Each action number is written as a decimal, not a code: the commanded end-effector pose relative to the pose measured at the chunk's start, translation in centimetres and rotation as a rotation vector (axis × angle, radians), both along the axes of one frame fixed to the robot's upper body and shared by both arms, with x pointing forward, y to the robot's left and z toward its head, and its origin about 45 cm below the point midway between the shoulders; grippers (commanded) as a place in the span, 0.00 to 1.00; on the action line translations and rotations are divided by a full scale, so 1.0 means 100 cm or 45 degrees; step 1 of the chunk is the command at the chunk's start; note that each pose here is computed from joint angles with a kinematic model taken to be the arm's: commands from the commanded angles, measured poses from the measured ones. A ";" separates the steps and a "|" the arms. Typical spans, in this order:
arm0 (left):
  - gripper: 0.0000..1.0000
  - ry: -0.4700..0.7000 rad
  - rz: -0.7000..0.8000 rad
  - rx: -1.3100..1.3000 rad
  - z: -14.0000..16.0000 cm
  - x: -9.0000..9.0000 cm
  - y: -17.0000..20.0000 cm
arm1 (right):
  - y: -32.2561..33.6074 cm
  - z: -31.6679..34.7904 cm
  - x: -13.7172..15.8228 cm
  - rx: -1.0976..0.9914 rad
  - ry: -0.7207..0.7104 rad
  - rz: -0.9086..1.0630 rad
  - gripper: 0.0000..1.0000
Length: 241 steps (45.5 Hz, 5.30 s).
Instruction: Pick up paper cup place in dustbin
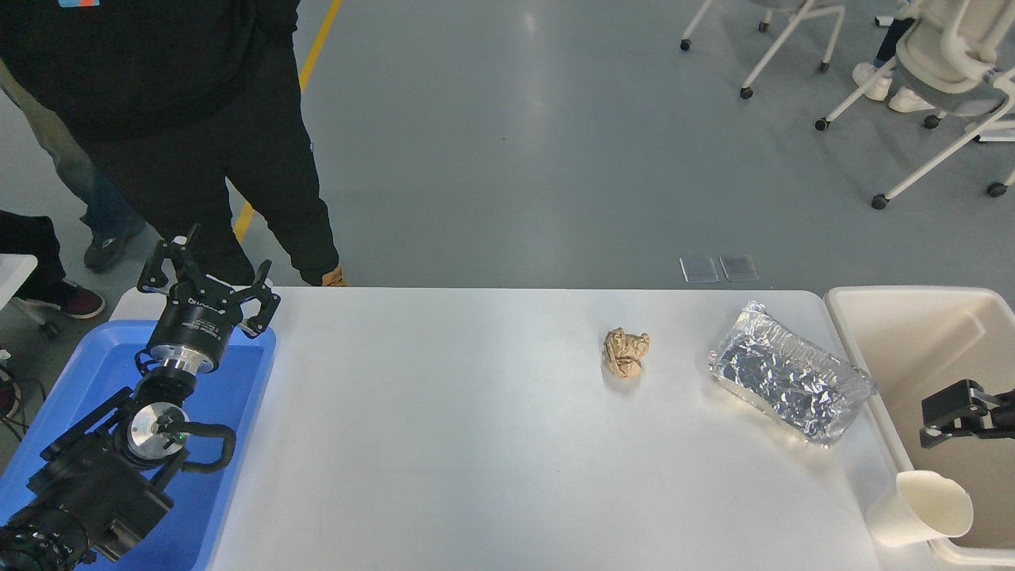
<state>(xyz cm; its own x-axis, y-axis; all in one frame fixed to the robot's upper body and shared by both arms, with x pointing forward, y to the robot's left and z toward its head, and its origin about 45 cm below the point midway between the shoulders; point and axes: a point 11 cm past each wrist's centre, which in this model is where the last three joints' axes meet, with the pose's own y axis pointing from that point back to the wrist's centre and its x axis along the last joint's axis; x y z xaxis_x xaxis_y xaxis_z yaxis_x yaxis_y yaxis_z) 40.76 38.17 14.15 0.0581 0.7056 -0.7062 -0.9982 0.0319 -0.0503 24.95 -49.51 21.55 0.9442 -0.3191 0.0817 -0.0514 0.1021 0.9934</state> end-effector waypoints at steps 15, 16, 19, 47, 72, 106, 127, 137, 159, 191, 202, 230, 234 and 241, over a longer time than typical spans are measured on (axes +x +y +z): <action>0.99 -0.001 0.002 -0.001 0.000 0.000 0.000 | -0.016 -0.050 -0.023 -0.030 -0.053 -0.025 0.98; 0.99 -0.002 0.000 -0.002 0.000 0.000 0.000 | -0.016 -0.051 -0.023 -0.027 -0.055 -0.026 0.98; 0.99 0.000 0.000 0.000 0.000 0.000 0.000 | -0.016 -0.053 -0.022 -0.026 -0.065 -0.026 0.98; 0.99 -0.001 0.002 0.000 0.000 0.000 0.000 | -0.021 -0.083 -0.025 -0.035 -0.147 -0.047 0.85; 0.99 -0.001 0.002 0.000 0.000 0.000 0.000 | -0.020 -0.091 -0.025 -0.038 -0.202 -0.069 0.23; 0.99 -0.002 0.000 -0.002 0.000 0.000 0.000 | -0.032 -0.042 0.007 -0.002 -0.344 -0.147 0.00; 0.99 -0.002 0.000 -0.002 0.000 0.000 0.000 | 0.011 0.142 0.095 0.196 -0.578 -0.060 0.00; 0.99 -0.002 0.000 -0.002 0.000 0.000 0.000 | 0.045 0.207 0.115 0.246 -0.654 0.053 0.00; 0.99 -0.002 0.000 -0.002 0.000 0.000 0.000 | 0.049 0.223 0.117 0.247 -0.674 0.071 0.00; 0.99 -0.001 0.002 -0.001 0.000 0.000 0.000 | -0.129 0.113 0.132 -0.306 -0.953 -0.380 0.00; 0.99 -0.002 0.000 -0.002 0.000 0.000 0.000 | -0.141 0.038 0.113 -0.400 -0.997 -0.487 0.00; 0.99 -0.002 0.000 -0.002 0.000 0.000 0.000 | -0.134 -0.104 0.021 -0.548 -0.877 -0.832 0.00; 0.99 -0.002 0.000 -0.002 0.000 0.000 0.000 | -0.124 -0.121 0.013 -0.527 -0.859 -0.850 0.00; 0.99 -0.002 0.000 -0.002 0.000 0.000 0.000 | -0.106 -0.145 0.007 -0.504 -0.833 -0.878 0.00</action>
